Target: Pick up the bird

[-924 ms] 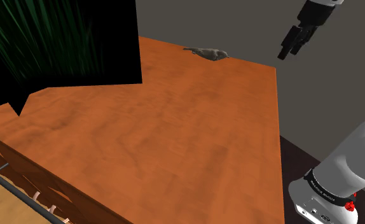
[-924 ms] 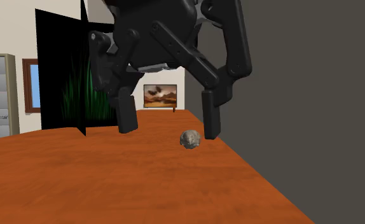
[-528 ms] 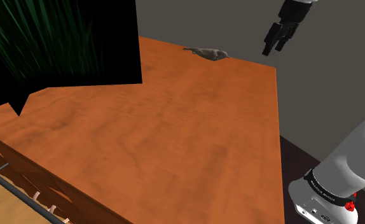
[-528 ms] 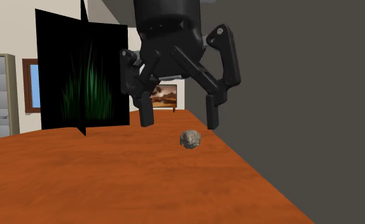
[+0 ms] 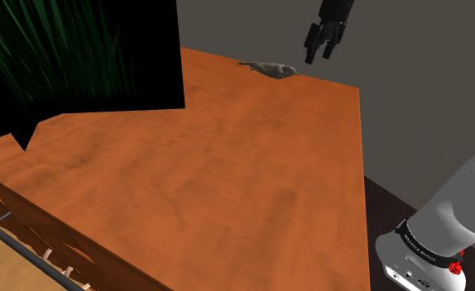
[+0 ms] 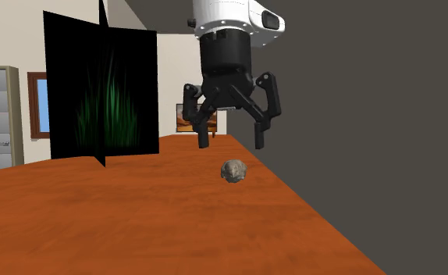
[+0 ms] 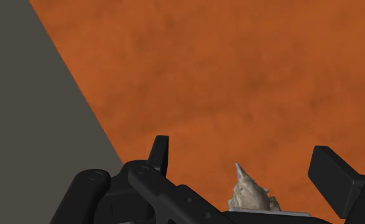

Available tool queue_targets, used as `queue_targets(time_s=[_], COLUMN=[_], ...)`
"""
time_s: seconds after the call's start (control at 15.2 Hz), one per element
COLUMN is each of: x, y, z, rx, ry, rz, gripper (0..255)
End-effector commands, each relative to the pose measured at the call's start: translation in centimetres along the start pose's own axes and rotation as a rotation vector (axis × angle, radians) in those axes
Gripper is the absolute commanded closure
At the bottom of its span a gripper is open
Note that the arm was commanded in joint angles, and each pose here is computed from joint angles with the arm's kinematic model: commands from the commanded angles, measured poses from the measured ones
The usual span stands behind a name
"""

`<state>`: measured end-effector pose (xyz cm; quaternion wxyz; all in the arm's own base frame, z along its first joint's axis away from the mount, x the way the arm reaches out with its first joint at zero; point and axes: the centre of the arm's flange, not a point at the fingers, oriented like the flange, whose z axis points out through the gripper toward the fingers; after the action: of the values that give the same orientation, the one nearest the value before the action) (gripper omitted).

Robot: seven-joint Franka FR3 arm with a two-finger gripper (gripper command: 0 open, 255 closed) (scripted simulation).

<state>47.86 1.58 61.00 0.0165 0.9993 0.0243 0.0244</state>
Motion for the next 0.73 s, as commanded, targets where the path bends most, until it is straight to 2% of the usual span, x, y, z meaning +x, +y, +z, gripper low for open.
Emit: queue_targets(time_s=[0.0, 0.66], x=[2.8, 16.1], y=[-0.8, -4.8], z=[0.4, 2.5], rx=[0.002, 0.009], ry=[-0.013, -0.077], rz=[-0.008, -0.045], gripper=[0, 0])
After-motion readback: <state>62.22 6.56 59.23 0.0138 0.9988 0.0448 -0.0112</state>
